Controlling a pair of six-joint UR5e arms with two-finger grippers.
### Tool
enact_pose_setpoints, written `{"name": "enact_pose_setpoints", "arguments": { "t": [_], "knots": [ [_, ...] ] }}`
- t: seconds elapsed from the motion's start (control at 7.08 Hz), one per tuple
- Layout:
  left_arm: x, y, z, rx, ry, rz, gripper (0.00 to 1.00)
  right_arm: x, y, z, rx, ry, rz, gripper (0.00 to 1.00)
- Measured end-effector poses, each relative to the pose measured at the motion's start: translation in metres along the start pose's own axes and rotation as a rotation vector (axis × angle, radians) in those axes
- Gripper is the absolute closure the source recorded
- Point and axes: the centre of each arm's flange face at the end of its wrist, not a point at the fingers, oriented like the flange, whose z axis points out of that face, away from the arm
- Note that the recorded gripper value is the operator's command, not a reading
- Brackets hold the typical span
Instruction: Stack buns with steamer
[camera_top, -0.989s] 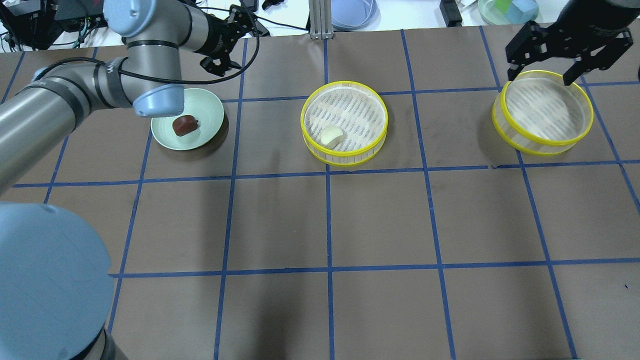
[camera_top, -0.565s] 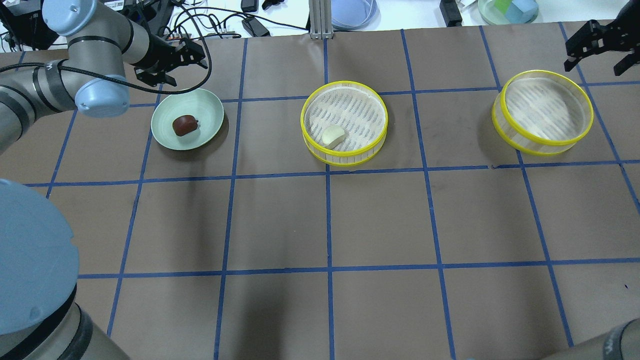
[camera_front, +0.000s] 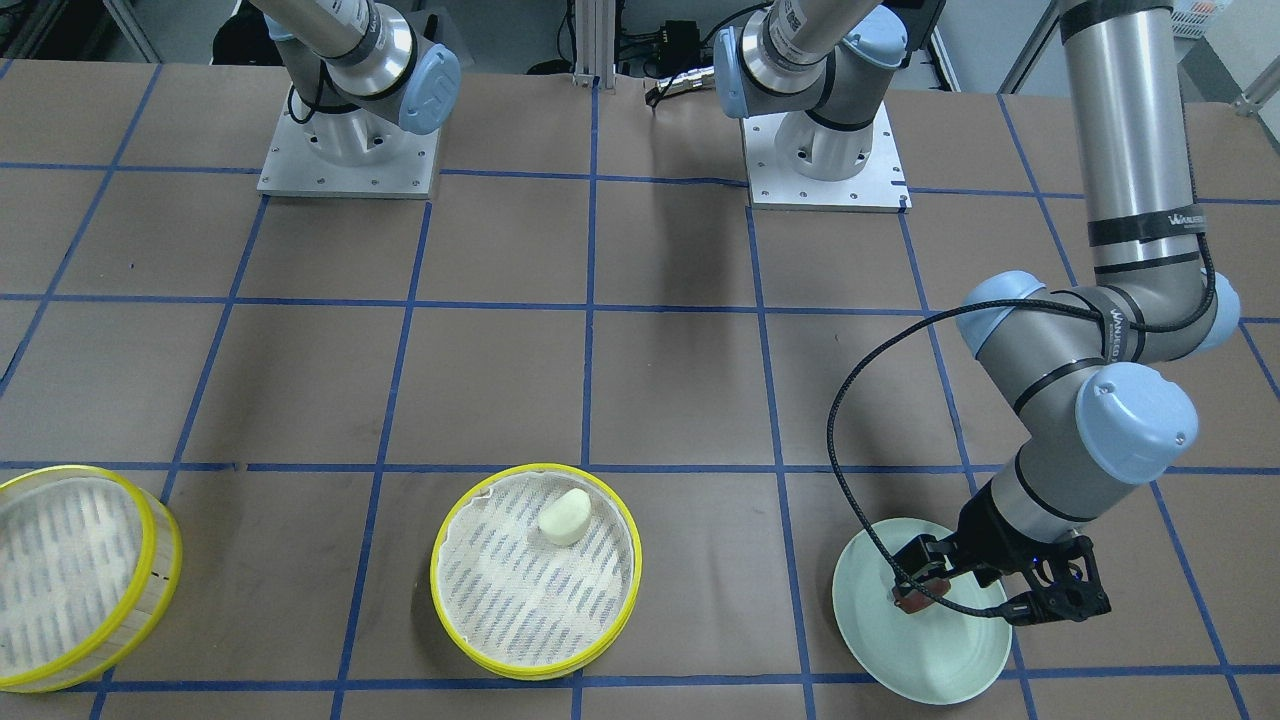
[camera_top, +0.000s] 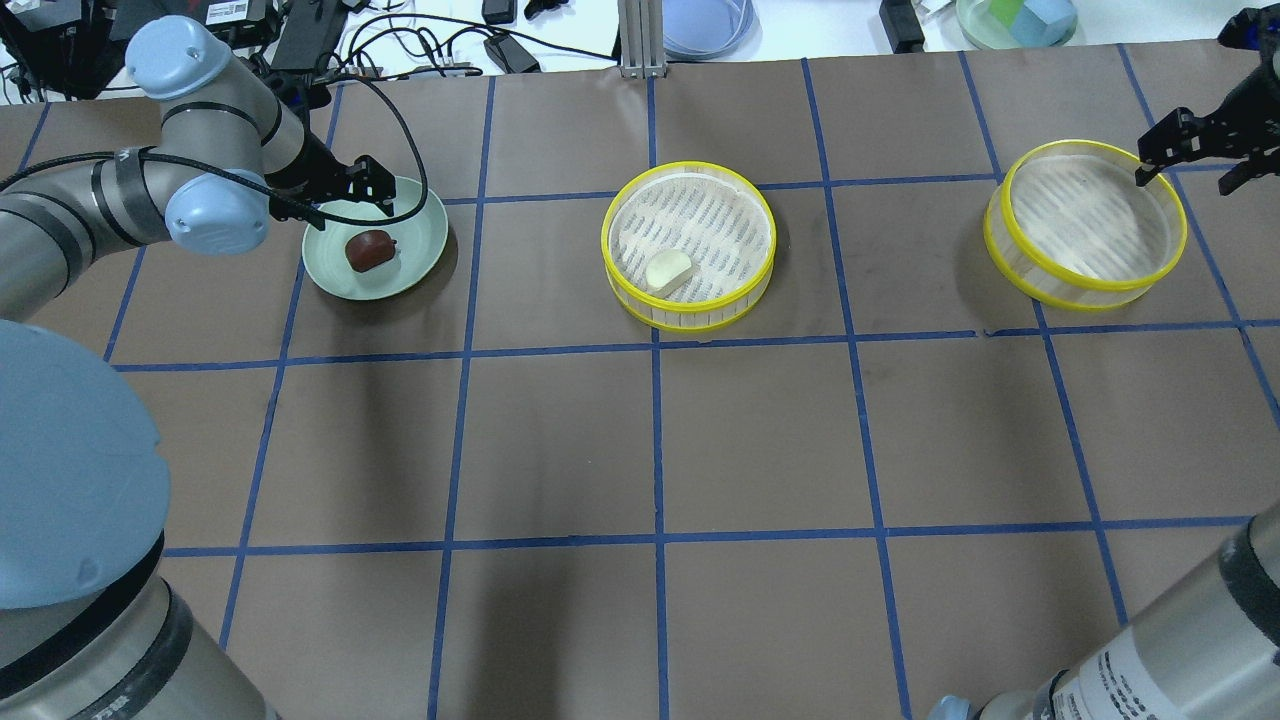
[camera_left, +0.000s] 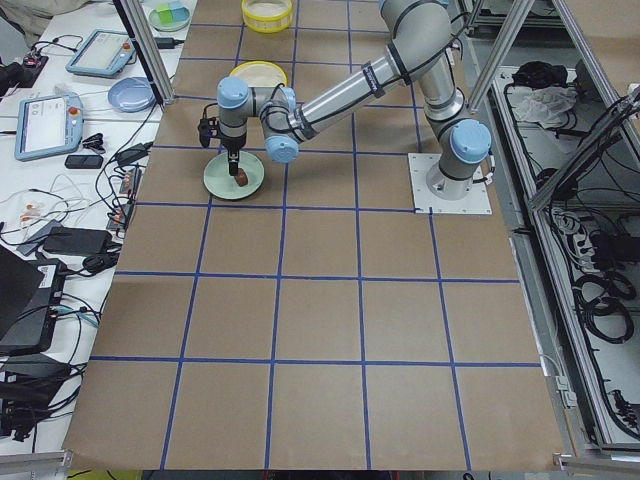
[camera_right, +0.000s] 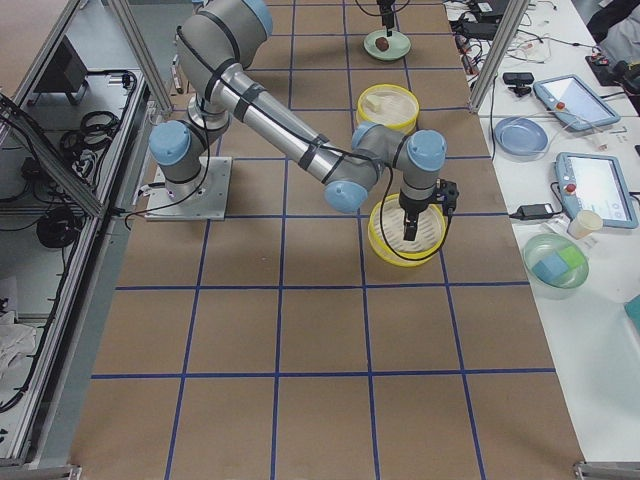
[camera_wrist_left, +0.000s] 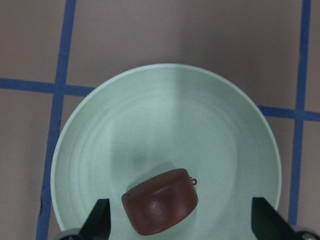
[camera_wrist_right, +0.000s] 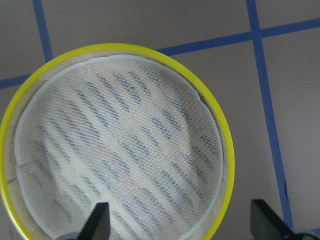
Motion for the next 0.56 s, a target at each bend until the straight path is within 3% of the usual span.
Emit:
{"name": "enact_pose_setpoints", "arguments": {
  "t": [0.14,0.28,0.42,0.56],
  "knots": [
    [-0.002,0.004,0.017,-0.035,0.001,-0.013,0.0,0.006,-0.002,0.012,-0.004,0.002,-0.03,0.01],
    [-0.004,0.006,0.029,-0.057,0.002,-0.026,0.14,0.014,-0.004,0.023,0.0,0.006,-0.069,0.01],
    [-0.005,0.007,0.038,-0.071,0.004,-0.038,0.55,0.021,-0.005,0.032,0.005,0.01,-0.099,0.03],
    [-0.005,0.006,0.043,-0.075,0.004,-0.045,0.87,0.028,-0.005,0.038,0.005,0.011,-0.112,0.14]
  ]
}}
